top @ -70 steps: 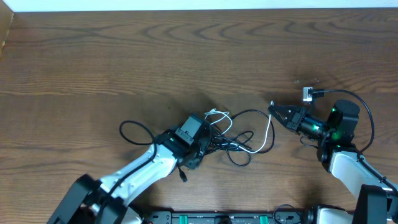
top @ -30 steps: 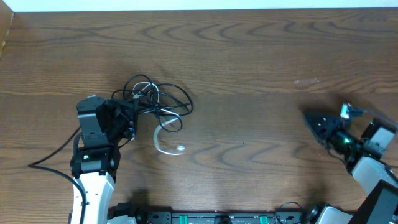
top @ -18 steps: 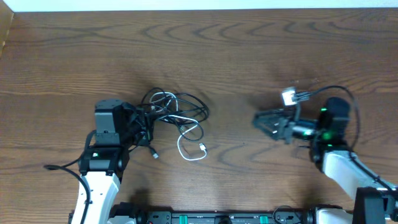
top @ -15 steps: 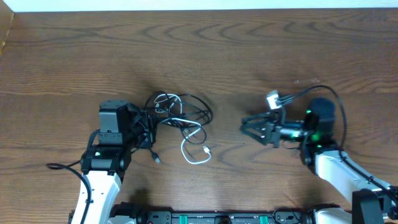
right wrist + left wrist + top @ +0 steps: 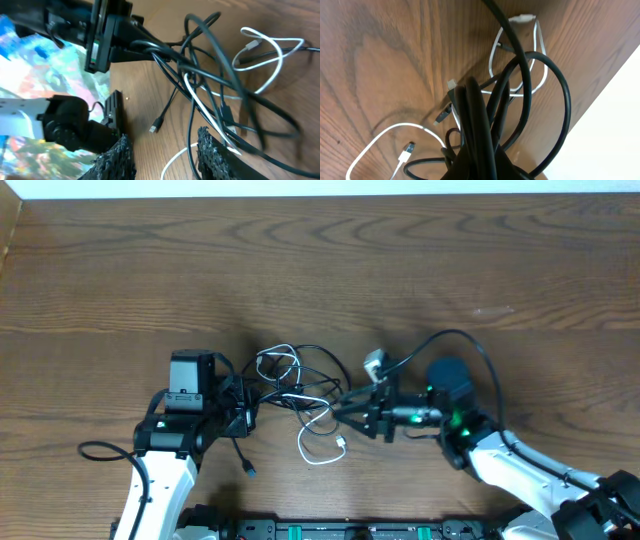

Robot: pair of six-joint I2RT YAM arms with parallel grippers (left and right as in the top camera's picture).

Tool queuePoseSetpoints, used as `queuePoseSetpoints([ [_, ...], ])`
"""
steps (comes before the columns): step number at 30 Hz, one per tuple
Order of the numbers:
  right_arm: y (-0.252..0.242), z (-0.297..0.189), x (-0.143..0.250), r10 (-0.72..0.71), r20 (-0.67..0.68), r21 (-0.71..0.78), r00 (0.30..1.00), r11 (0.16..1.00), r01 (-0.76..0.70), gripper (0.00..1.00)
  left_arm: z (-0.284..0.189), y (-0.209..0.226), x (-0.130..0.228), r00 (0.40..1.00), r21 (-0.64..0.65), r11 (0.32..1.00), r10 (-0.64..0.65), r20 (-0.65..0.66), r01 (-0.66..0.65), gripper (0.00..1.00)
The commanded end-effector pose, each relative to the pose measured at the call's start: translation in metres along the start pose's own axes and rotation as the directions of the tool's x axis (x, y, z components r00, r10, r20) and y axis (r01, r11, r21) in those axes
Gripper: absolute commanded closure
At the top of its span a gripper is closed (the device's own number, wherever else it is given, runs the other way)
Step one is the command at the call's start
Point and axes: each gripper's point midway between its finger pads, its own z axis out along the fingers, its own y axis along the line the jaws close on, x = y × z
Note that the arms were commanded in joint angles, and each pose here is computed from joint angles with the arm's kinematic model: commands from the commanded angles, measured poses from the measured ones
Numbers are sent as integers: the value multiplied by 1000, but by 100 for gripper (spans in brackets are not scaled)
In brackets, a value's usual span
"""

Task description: Untangle cables

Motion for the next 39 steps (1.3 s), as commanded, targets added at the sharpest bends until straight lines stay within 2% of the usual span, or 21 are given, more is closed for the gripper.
queuePoseSetpoints([
  [1,-7,9,-3,-76,23,92,997,993,74,60,-3,-5,15,999,4,1000,-16,-45,16,92],
  [12,-37,9,-2,-84,43,299,996,952,67,67,3,3,32,997,-33,999,15,-70,-17,92],
  [18,-35,11,0,-82,36,292,996,954,68,68,3,-8,36,996,13,999,37,-83,-36,92],
  [25,-19,22,8,-106,5,247,994,964,101,59,3,-11,37,996,26,999,31,-86,-29,92],
  [39,-28,22,6,-135,19,327,991,937,122,66,2,-11,43,992,23,999,34,-119,-31,92],
])
